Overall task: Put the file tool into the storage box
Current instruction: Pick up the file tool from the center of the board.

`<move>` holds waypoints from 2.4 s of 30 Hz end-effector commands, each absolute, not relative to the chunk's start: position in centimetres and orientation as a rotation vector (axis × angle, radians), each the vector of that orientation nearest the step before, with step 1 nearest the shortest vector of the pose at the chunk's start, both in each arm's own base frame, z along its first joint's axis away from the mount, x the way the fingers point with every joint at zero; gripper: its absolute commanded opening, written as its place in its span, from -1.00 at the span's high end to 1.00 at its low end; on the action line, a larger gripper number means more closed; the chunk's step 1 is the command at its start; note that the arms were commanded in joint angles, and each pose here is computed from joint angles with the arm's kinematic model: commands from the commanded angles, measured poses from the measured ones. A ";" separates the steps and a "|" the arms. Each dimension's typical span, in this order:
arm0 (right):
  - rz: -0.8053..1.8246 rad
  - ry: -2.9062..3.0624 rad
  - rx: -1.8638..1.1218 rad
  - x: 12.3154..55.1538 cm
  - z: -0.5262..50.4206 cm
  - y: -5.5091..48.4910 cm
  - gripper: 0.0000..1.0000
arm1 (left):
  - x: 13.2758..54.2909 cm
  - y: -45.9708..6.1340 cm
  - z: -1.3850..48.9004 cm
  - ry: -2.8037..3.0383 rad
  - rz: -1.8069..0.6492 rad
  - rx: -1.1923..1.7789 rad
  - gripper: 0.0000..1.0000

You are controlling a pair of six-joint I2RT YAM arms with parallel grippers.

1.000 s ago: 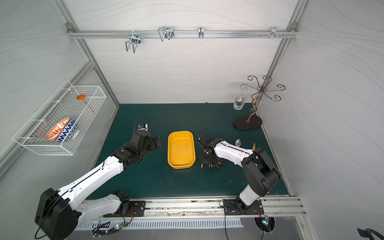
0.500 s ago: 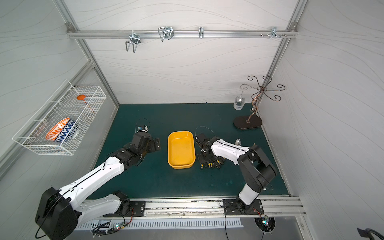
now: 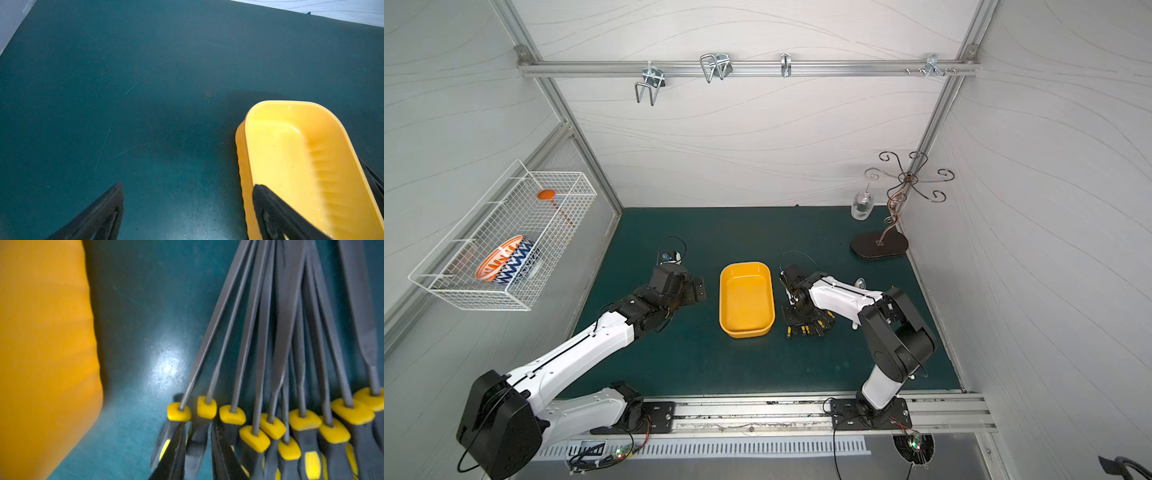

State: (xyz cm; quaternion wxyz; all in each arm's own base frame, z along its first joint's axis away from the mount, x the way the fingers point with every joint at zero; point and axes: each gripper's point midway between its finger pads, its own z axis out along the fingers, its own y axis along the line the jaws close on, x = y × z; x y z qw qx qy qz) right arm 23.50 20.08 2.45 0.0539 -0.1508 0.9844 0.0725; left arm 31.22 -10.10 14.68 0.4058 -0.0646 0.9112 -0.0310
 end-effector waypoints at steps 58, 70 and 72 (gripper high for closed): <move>0.242 3.146 -0.306 20.0 -1.1 18.0 1.00 | 30.4 -8.5 17.4 2.212 -0.078 -0.281 -0.99; 0.477 2.918 -0.305 23.6 6.3 20.5 1.00 | 30.9 -11.3 18.2 2.220 -0.252 -0.205 -0.99; 0.538 2.856 -0.328 24.3 8.4 21.4 1.00 | 30.9 -12.1 18.7 2.214 -0.306 -0.194 -0.99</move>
